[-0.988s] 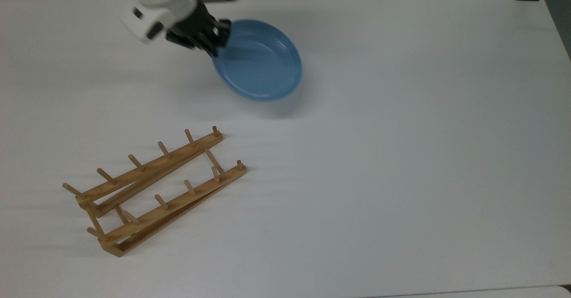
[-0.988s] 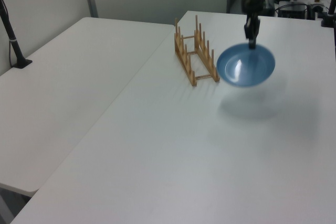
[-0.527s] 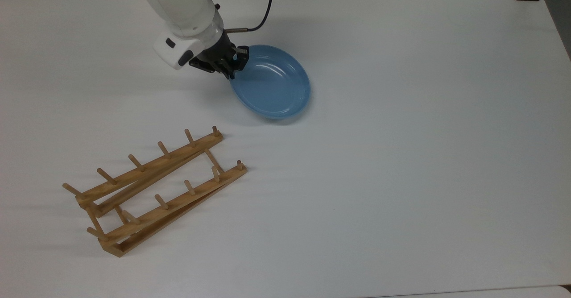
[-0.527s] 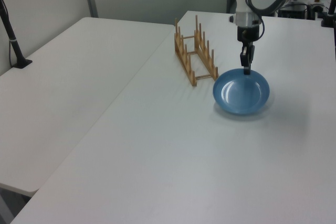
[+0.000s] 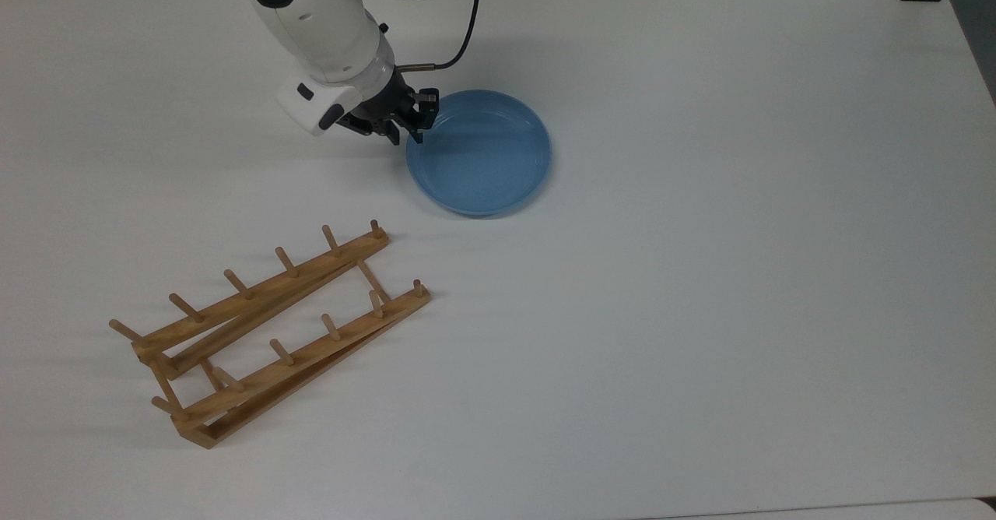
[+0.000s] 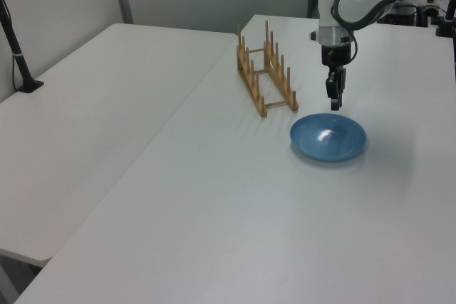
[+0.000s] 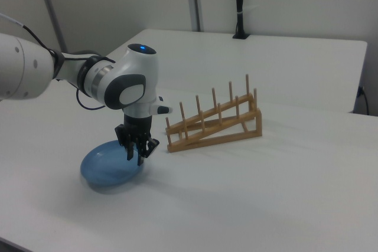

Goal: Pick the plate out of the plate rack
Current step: 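Carry the plate away from the rack and lower it flat onto the table, then open the gripper, release the plate rim, and raise the arm away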

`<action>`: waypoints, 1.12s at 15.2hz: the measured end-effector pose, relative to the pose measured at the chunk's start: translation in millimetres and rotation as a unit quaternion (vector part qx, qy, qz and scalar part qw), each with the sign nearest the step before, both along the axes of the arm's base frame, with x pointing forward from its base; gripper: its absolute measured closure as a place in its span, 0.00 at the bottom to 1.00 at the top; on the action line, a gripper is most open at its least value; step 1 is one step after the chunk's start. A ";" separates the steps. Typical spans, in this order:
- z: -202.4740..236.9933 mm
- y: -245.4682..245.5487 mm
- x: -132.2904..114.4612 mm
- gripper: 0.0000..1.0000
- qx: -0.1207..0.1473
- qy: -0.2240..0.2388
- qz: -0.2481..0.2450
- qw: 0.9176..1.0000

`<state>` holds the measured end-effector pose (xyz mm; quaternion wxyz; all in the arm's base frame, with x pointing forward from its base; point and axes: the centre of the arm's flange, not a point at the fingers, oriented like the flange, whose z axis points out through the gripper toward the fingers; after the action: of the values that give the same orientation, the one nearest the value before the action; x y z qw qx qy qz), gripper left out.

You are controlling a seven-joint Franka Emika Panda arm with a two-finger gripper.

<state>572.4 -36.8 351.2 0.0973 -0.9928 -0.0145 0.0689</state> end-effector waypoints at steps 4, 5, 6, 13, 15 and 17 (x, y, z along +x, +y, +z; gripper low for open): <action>19.5 -1.1 5.3 0.26 -0.002 -0.013 -0.001 1.000; 43.3 -1.7 10.0 0.09 -0.004 -0.020 -0.009 1.000; 63.8 -2.0 13.0 0.01 -0.006 -0.025 -0.026 0.999; 260.2 6.6 -22.1 0.00 -0.026 -0.043 -0.133 0.990; 295.4 8.5 -43.0 0.00 -0.030 -0.037 -0.131 0.990; 318.4 11.5 -57.9 0.00 -0.032 -0.036 -0.127 0.991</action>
<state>514.5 -25.3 669.6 0.0730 -0.9910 0.1101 0.0202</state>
